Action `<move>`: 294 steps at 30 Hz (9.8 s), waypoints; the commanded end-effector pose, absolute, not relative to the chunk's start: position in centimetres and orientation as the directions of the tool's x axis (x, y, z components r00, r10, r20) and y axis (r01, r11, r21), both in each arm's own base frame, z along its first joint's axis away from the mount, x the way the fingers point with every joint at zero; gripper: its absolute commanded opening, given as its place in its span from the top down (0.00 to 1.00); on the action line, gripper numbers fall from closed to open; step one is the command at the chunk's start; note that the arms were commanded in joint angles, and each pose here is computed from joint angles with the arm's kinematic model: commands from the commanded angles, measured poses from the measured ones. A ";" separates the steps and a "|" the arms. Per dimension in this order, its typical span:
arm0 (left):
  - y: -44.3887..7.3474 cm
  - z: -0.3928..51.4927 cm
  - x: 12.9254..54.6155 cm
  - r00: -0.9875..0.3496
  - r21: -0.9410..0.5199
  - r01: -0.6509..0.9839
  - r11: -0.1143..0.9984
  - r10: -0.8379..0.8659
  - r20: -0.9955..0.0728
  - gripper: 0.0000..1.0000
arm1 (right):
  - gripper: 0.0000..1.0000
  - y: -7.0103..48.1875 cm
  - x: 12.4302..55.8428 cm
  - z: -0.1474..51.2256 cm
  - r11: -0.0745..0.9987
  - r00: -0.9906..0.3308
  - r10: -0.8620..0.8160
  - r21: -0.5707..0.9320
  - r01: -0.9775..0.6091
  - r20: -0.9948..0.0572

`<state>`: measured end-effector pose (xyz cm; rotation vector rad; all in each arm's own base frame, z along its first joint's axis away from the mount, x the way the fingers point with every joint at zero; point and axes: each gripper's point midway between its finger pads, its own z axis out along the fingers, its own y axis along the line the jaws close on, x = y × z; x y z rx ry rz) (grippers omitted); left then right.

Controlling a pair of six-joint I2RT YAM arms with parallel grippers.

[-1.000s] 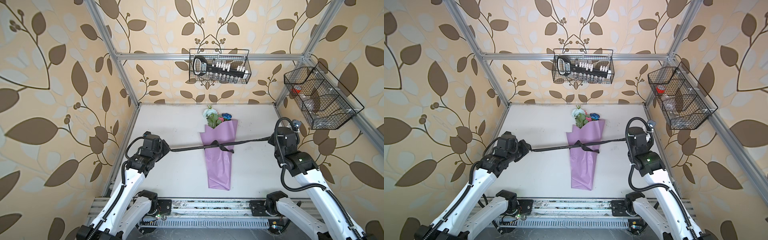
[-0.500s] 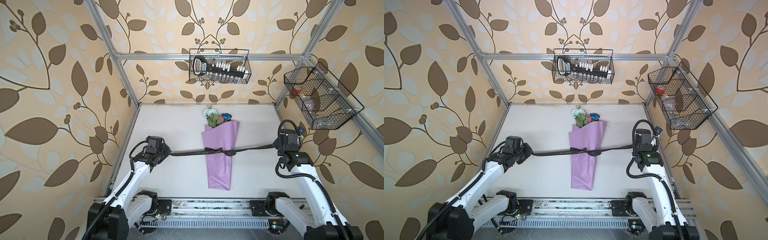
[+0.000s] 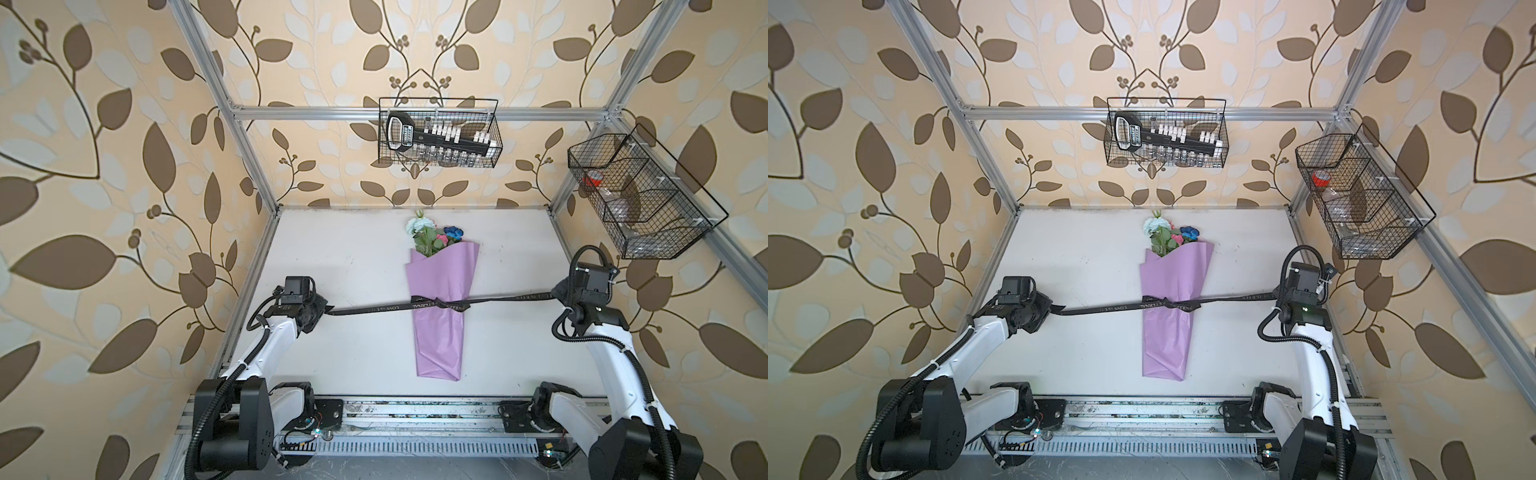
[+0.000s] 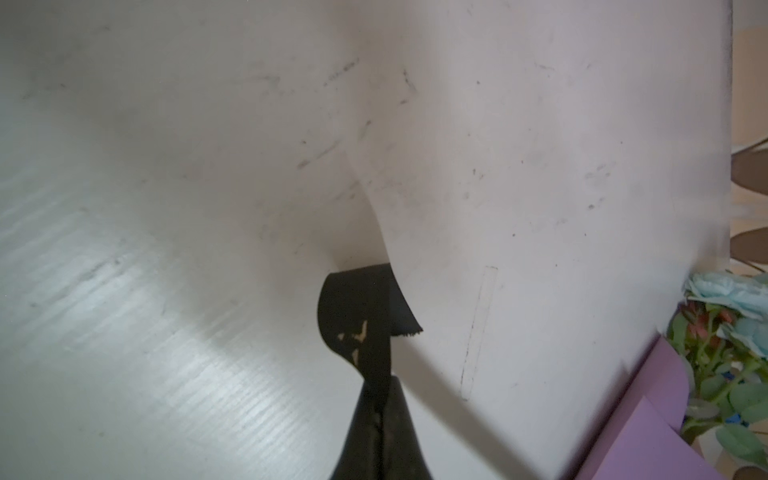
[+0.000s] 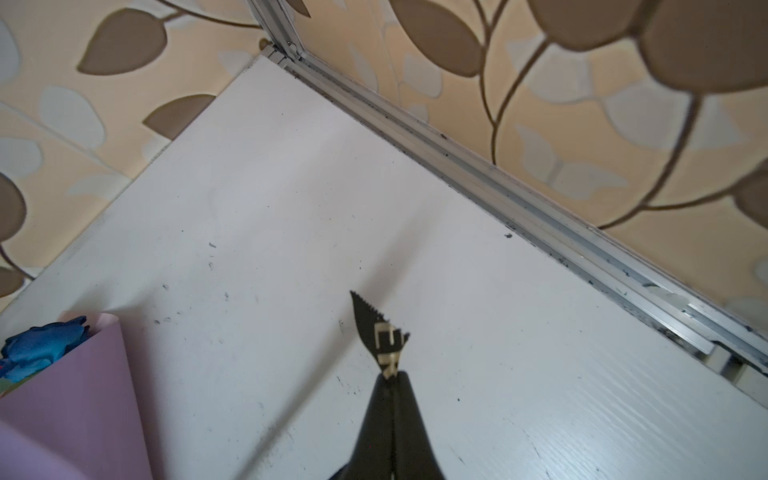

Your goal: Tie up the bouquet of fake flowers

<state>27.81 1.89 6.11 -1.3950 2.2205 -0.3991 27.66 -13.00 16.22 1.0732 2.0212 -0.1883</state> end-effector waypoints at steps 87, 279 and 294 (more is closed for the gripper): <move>27.2 5.8 24.2 0.444 -0.484 -0.806 -0.339 -0.888 -0.118 1.00 | 1.00 -30.4 26.8 17.3 0.243 0.108 0.723 0.397 0.885 -0.683; -28.3 12.3 29.5 -0.902 -0.499 0.111 0.859 -0.124 -0.413 0.30 | 0.77 9.7 32.9 16.1 0.881 -0.626 0.407 0.467 0.077 -0.665; -17.1 12.0 32.5 -0.625 0.128 0.625 0.770 0.591 -0.510 0.33 | 0.74 9.3 32.9 18.0 0.894 -0.615 0.389 0.442 0.072 -0.686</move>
